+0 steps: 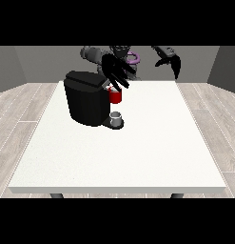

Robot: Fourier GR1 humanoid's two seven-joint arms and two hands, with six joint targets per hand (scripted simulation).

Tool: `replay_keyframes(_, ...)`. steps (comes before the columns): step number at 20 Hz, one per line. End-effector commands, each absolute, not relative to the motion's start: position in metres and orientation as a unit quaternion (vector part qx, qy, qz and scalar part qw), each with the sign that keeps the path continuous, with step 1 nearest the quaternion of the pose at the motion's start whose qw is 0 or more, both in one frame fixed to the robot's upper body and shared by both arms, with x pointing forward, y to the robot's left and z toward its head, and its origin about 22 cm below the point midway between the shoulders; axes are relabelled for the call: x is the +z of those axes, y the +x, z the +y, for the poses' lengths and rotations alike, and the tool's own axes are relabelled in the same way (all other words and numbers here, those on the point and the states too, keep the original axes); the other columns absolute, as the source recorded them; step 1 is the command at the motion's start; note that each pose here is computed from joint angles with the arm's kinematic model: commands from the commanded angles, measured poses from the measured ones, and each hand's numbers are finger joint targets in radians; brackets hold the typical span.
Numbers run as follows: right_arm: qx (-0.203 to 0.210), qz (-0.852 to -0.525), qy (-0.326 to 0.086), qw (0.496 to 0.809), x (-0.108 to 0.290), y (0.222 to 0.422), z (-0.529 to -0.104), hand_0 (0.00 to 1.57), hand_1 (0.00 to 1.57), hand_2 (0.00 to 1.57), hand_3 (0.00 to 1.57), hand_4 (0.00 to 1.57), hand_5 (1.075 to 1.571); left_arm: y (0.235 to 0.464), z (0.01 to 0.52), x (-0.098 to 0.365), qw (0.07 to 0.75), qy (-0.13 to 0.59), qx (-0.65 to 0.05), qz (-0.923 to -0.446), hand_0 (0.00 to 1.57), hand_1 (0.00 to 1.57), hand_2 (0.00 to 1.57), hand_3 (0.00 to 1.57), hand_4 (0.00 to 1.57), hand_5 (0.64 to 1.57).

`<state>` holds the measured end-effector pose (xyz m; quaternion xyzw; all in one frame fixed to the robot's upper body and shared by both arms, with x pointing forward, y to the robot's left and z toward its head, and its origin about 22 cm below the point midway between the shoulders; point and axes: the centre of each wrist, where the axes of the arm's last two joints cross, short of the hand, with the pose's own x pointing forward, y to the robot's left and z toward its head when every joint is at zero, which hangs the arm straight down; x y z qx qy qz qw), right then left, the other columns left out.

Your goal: Insert the coffee pod into the coffee machine and close the lid

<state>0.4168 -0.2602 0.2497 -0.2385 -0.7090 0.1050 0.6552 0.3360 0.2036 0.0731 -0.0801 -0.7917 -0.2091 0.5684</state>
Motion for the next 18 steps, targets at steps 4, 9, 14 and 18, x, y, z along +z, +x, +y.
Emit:
replay_keyframes(4,0.135,-0.799,-0.166,0.561,0.295,0.406,-0.208,0.0,0.0,0.0,0.0,0.0,1.571,0.344,0.187,0.087,0.549,-0.113,-0.23,-0.795,0.0,0.0,0.0,0.0,0.0,1.571)
replay_keyframes(9,0.13,-0.829,-0.134,0.527,0.305,0.41,-0.197,0.0,0.0,0.0,0.0,0.0,1.571,0.348,0.179,0.115,0.517,-0.111,-0.252,-0.81,0.0,0.0,0.0,0.0,0.33,1.571)
replay_keyframes(14,0.147,-0.835,-0.107,0.519,0.295,0.417,-0.162,0.0,0.0,0.0,0.0,0.0,1.571,0.346,0.181,0.104,0.531,-0.102,-0.231,-0.809,0.0,0.0,0.0,0.0,0.35,1.571)
replay_keyframes(18,0.143,-0.845,-0.105,0.504,0.278,0.426,-0.169,0.0,0.0,0.0,0.0,0.0,1.571,0.343,0.192,0.116,0.527,-0.109,-0.241,-0.808,0.0,0.0,0.0,0.0,0.33,1.571)
